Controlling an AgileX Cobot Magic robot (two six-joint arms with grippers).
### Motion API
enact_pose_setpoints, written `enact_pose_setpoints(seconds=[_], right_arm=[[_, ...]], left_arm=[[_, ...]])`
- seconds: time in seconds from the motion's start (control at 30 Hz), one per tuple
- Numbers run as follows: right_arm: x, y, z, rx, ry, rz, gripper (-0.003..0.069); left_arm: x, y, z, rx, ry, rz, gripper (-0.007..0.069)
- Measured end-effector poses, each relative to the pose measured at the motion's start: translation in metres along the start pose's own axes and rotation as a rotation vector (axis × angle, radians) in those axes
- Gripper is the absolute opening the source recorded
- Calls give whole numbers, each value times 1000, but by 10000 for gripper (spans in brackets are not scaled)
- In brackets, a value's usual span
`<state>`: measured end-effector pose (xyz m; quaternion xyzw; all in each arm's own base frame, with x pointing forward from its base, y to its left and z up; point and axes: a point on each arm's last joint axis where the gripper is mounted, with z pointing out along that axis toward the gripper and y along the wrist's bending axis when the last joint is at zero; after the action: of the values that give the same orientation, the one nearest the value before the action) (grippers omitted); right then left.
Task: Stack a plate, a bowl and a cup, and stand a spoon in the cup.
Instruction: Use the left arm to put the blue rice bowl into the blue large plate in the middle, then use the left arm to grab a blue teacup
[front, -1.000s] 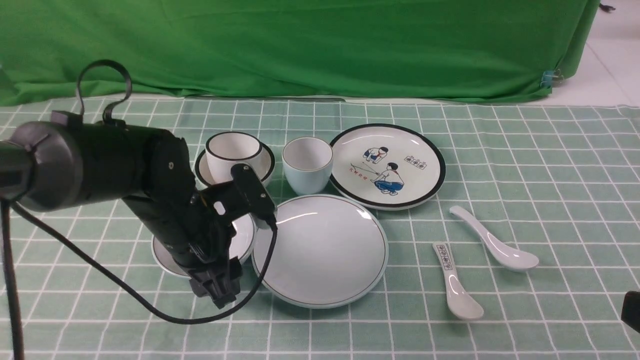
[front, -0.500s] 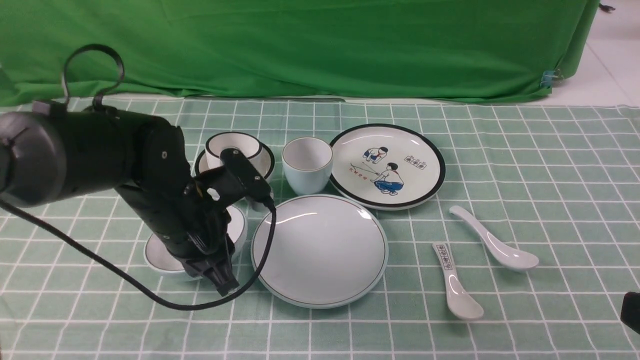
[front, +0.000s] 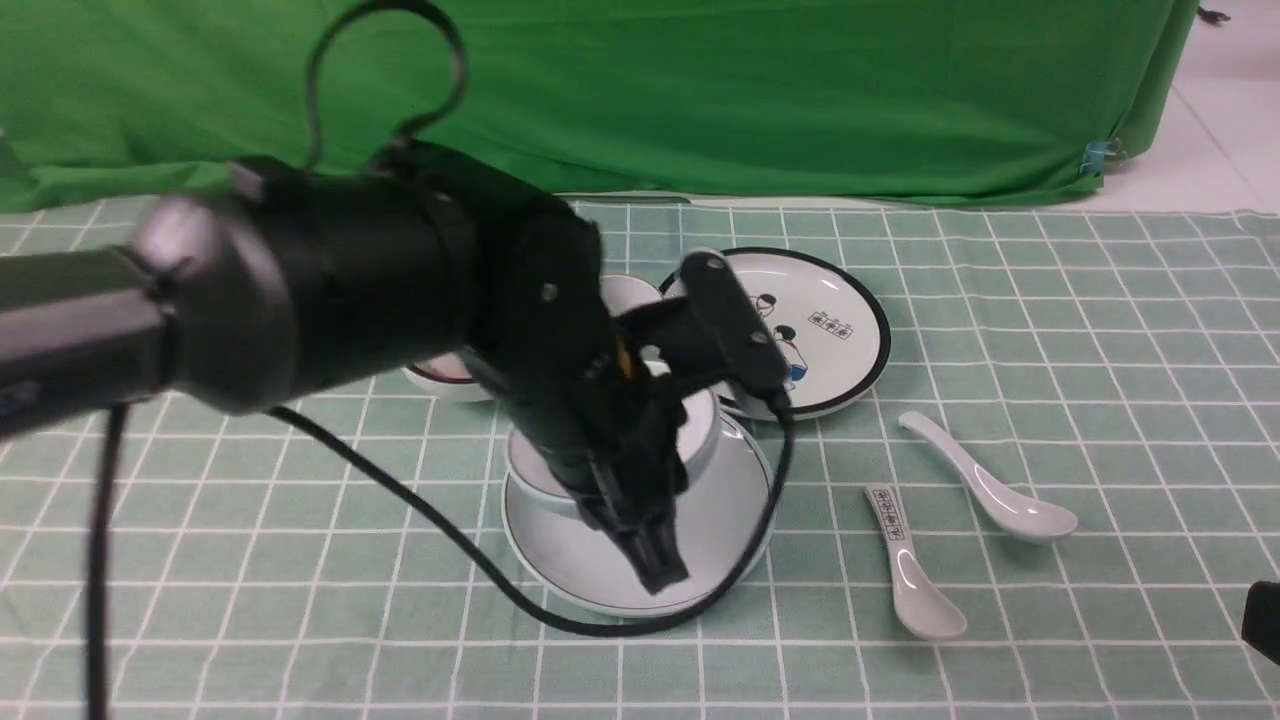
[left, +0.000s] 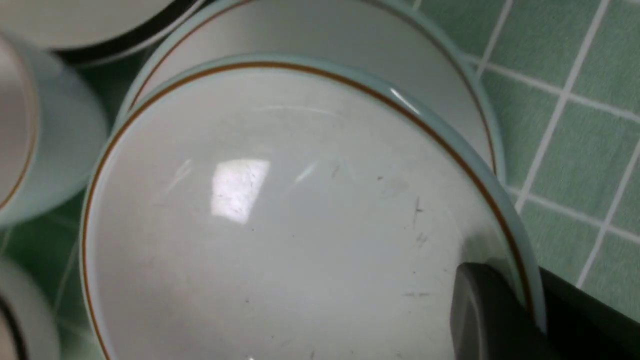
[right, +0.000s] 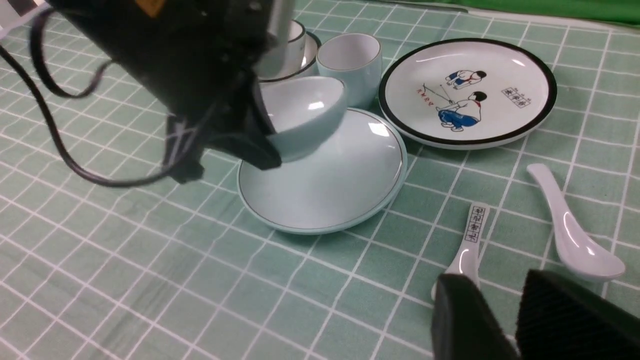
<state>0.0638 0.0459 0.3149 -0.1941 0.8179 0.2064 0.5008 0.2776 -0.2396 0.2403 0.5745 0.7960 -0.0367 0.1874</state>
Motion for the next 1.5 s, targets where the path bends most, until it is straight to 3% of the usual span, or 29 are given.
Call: enact_pose_setpoints(seconds=[0.23,0.53,0.67,0.87,1.03,1.13,1.23,1.37,1.5], right_arm=[[5,-1,0,8,50,-3,216],[8,-1,0,13,84,-4,216],[8,-1,0,13,84,-8,216],[7,-1,0,13,82,-10,216],[7,-1,0,12,80,-9,219],[7,-1,0,12,75,-1,223],[7,-1,0,12,74,10,227],[7,-1,0,13,75,17,234],[8,-1,0,16,93,17,235]], left_arm=[[-6,-5,43,12,98,92,25],[-7,-3,54,-2,95,116,52],[-6,-4,58,9,103,109,122],[-6,-4,56,11,104,67,334],[-10,-2,16,12,139,-37,444],[-19,11,-19,-33,86,-53,401],[-29,41,-47,-75,-13,-88,271],[-37,88,-47,-25,-56,-65,125],[-34,123,-15,-8,-11,22,166]])
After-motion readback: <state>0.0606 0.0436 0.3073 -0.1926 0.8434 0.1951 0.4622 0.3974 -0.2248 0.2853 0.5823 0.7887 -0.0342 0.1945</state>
